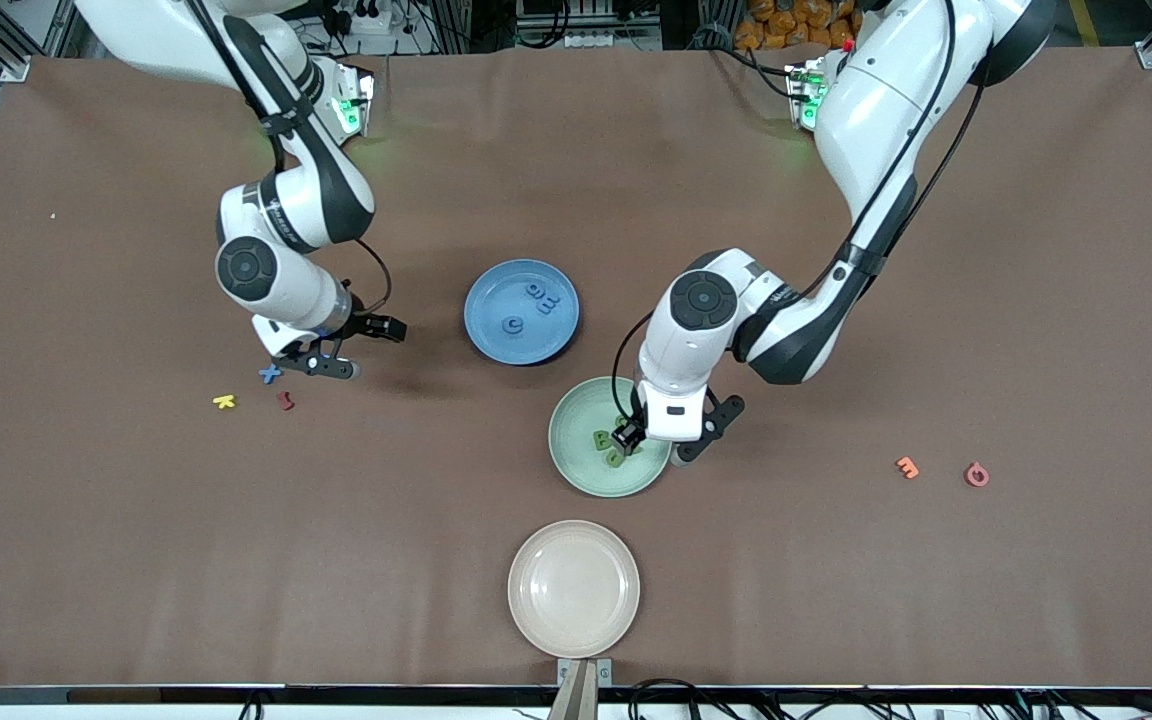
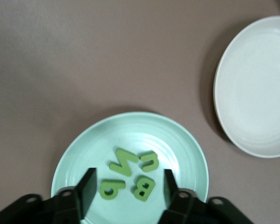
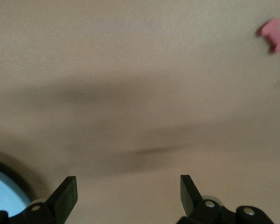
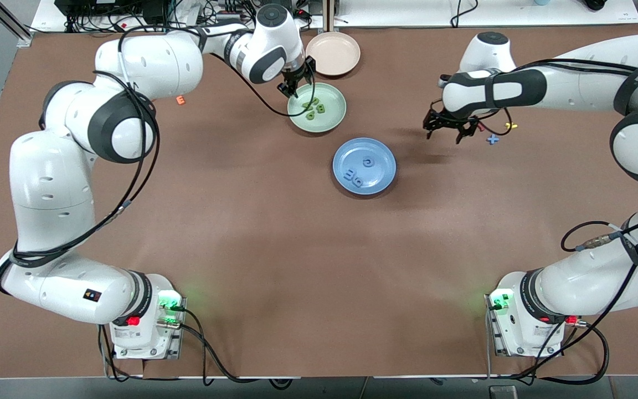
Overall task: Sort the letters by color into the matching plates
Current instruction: 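Place the green u on the green plate with the left gripper, then grasp the blue X with the right gripper while the left gripper withdraws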
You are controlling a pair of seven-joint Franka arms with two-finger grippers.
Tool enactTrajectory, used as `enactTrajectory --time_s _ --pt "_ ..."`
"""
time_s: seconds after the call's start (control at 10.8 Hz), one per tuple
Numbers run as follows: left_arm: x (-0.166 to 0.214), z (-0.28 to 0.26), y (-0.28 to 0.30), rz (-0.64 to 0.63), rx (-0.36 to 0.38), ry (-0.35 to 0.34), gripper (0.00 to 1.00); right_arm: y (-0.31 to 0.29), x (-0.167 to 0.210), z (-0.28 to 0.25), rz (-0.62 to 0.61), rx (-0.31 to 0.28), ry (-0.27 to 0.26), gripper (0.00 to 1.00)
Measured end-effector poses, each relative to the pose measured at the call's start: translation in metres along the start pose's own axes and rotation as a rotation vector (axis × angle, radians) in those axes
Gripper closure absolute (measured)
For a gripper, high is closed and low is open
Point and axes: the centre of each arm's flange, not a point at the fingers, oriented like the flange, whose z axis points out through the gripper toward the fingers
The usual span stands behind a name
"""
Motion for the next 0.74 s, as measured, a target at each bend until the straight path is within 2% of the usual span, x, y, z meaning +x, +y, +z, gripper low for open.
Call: enactTrajectory --time_s 0.19,0.28,0.46,0.56,0.74 --pt "0.022 -0.003 -0.004 0.065 0.009 0.017 0.1 0.036 0.017 -0.003 -0.197 -0.009 0.007 0.0" --pt "0.04 -0.006 -0.01 0.11 0.038 0.024 0.0 0.06 0.027 -0.004 -0.29 -0.009 0.008 0.0" --pt "0.081 -0.015 -0.031 0.287 0.16 0.014 0.0 0.092 0.038 -0.006 -0.393 -0.012 0.01 0.0" --pt "0.101 -0.021 -0.045 0.385 0.234 -0.013 0.0 0.098 0.04 -0.006 -0.436 -0.028 0.013 0.0" --pt "0.129 -0.032 -0.073 0.56 0.369 -0.116 0.0 0.109 0.044 -0.008 -0.517 -0.095 0.021 0.0"
